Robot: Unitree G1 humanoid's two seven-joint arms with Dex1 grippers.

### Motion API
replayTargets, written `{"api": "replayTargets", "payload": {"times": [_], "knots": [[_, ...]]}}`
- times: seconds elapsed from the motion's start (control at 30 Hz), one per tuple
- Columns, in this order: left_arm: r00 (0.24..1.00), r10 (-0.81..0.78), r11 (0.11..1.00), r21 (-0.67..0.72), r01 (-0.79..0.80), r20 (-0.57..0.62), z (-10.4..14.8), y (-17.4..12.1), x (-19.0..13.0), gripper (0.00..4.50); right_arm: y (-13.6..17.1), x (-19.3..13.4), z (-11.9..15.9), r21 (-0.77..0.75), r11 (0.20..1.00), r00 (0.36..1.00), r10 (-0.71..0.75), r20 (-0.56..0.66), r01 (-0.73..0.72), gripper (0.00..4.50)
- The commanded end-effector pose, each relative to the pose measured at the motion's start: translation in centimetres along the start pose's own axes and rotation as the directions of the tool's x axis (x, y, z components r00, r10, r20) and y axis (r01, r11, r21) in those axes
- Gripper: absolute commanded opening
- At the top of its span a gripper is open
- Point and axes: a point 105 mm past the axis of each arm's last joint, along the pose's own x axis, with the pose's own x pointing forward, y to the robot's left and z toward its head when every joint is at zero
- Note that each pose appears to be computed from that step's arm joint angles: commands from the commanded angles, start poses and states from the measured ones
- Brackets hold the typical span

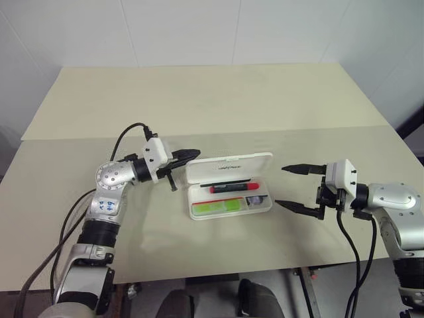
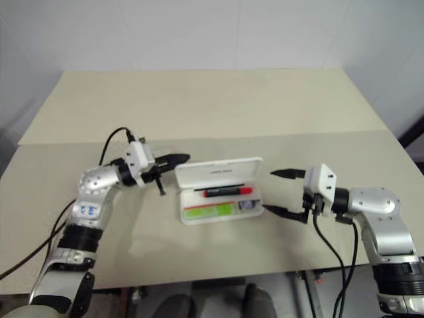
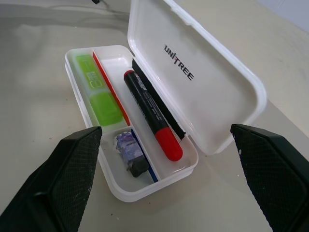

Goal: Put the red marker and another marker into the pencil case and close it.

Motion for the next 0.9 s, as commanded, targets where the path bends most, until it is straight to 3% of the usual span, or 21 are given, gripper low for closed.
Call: {"api": "replayTargets", "payload": {"times": [0.03,0.17,0.3,0.53,0.9], "knots": [[0.984,-0.167,0.984,0.071,0.163,0.059,2.4,-2.0,1.4,0.04,-0.1,0.0,1.2,-0.036,0.999,0.999,-0.013,0.035,0.015,4.50],[0.958,-0.287,0.957,0.041,0.286,0.021,2.1,-4.2,1.9,0.04,-0.2,-0.2,1.2,-0.032,0.999,0.999,-0.026,0.035,0.027,4.50],[0.926,-0.370,0.929,-0.036,0.369,-0.079,0.2,-6.5,2.0,0.04,-0.5,-0.6,2.0,-0.023,0.999,0.997,-0.045,0.057,0.047,4.50],[0.890,-0.354,0.935,-0.085,0.345,-0.288,-3.8,-8.4,2.3,0.04,-0.5,-0.6,3.2,-0.048,0.996,0.996,-0.066,0.065,0.069,4.50],[0.897,-0.348,0.937,-0.099,0.334,-0.272,-3.1,-8.5,3.6,0.04,0.8,0.3,3.8,-0.022,0.995,0.992,-0.091,0.090,0.093,4.50]]}}
